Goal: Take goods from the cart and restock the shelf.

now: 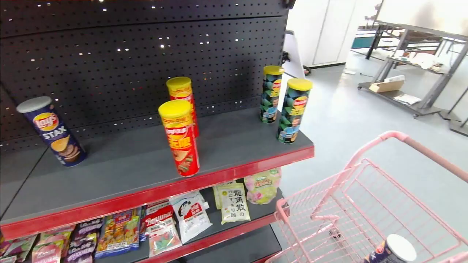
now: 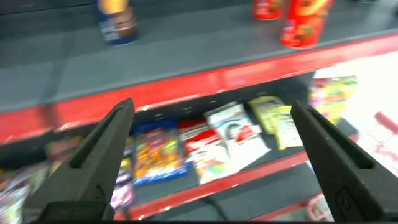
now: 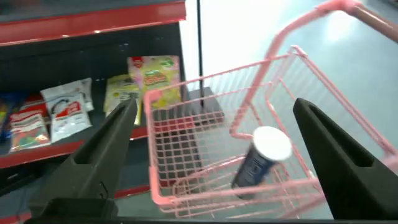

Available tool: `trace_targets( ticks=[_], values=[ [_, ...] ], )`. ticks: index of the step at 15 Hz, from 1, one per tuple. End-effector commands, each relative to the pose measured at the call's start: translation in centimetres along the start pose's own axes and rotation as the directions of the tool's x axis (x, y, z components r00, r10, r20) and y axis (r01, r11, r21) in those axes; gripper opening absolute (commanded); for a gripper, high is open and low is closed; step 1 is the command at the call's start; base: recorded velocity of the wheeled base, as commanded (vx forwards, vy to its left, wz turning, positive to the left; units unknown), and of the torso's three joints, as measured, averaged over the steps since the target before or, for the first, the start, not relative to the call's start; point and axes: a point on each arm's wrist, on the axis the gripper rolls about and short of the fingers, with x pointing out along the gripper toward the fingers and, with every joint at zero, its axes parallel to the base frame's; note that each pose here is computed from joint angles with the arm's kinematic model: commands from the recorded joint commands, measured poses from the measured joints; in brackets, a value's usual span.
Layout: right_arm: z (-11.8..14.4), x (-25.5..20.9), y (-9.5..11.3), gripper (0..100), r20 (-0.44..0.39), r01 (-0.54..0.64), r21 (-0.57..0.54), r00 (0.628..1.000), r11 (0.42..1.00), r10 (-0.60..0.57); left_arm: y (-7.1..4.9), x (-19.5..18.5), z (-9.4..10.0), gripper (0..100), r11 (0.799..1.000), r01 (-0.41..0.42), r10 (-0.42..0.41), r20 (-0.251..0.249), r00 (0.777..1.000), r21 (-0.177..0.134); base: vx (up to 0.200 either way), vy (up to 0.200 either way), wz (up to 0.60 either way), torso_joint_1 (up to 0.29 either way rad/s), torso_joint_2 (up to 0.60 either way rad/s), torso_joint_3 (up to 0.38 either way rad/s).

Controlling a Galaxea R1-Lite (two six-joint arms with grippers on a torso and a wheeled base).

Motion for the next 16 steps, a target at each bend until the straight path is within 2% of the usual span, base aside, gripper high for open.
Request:
trace_targets(
  ticks=[1,6,16],
  values=[
    [0.0,0.01,0.0,100,-0.001,0.0,0.0,1.0,1.0,0.0,0.0,0.0,0.0,100,1.0,-0.001,0.001,0.0,1.0,0.0,0.0,0.0,-0.6,0.007,0.0,0.002],
    [0.01,0.02,0.0,100,-0.003,0.0,0.0,1.0,1.0,0.0,0.0,0.0,0.0,100,1.0,-0.001,0.001,0.0,1.0,0.0,0.0,0.0,-0.6,0.003,0.0,0.004],
    [0.03,0.06,-0.04,100,-0.006,-0.039,-0.006,0.999,0.999,0.039,0.0,0.0,0.0,100,1.0,0.001,-0.001,0.0,1.0,0.0,0.0,0.0,0.0,0.0,0.0,0.0]
  ],
)
